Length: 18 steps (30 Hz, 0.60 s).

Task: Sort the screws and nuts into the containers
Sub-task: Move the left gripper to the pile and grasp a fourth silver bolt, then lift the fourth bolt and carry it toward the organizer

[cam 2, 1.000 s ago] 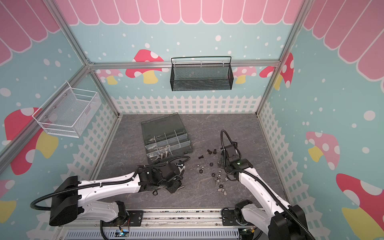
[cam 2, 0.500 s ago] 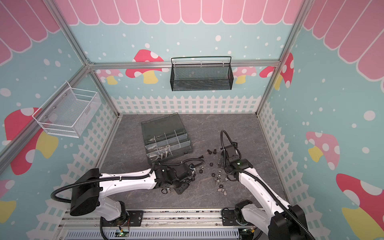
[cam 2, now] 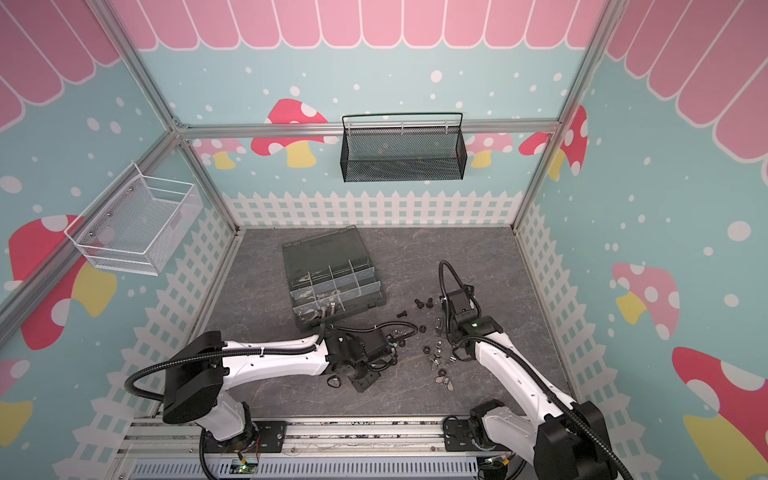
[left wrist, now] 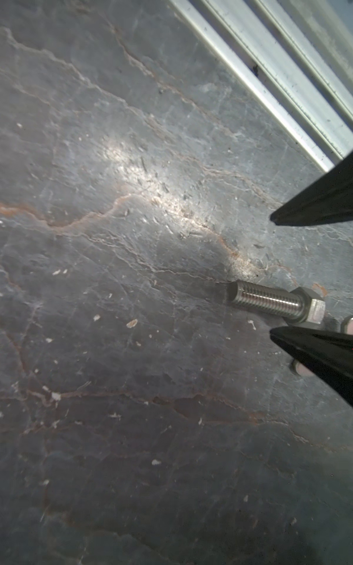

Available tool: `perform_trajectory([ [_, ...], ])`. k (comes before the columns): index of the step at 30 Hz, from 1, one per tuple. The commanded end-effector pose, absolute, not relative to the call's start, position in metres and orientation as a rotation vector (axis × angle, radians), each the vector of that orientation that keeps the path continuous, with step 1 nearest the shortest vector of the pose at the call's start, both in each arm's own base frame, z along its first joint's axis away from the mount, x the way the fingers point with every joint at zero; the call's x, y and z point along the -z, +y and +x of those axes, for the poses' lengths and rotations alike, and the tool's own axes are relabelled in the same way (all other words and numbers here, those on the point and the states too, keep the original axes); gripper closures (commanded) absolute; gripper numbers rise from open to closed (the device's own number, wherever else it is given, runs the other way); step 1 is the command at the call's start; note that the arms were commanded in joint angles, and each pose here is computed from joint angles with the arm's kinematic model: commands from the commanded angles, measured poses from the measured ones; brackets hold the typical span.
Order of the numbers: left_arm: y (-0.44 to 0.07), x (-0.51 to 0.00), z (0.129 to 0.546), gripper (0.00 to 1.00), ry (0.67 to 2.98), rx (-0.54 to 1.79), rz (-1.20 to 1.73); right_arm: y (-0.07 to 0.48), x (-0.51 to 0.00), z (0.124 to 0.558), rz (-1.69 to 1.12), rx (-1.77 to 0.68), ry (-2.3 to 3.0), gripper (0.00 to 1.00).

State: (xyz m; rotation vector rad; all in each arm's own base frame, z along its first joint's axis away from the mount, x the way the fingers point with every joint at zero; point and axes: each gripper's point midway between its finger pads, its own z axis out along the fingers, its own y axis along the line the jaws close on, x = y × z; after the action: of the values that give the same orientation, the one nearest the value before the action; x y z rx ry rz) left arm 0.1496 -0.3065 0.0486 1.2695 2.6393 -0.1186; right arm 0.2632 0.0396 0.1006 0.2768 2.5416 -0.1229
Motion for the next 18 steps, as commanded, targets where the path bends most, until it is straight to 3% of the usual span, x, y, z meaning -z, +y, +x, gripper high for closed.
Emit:
perform_trajectory([
  [1,-0.305,-0.044,0.147,0.49,2.650,0.067,1.334,0.037,-0.098,0.259,0.274,0.154,2.551,0.02],
  [13,-0.288,-0.018,0.150,0.50,2.710,-0.088,1.357,0.034,-0.099,0.258,0.287,0.161,2.540,0.02],
  [18,-0.280,-0.007,0.147,0.63,2.745,-0.130,1.377,0.034,-0.099,0.258,0.288,0.164,2.540,0.02],
])
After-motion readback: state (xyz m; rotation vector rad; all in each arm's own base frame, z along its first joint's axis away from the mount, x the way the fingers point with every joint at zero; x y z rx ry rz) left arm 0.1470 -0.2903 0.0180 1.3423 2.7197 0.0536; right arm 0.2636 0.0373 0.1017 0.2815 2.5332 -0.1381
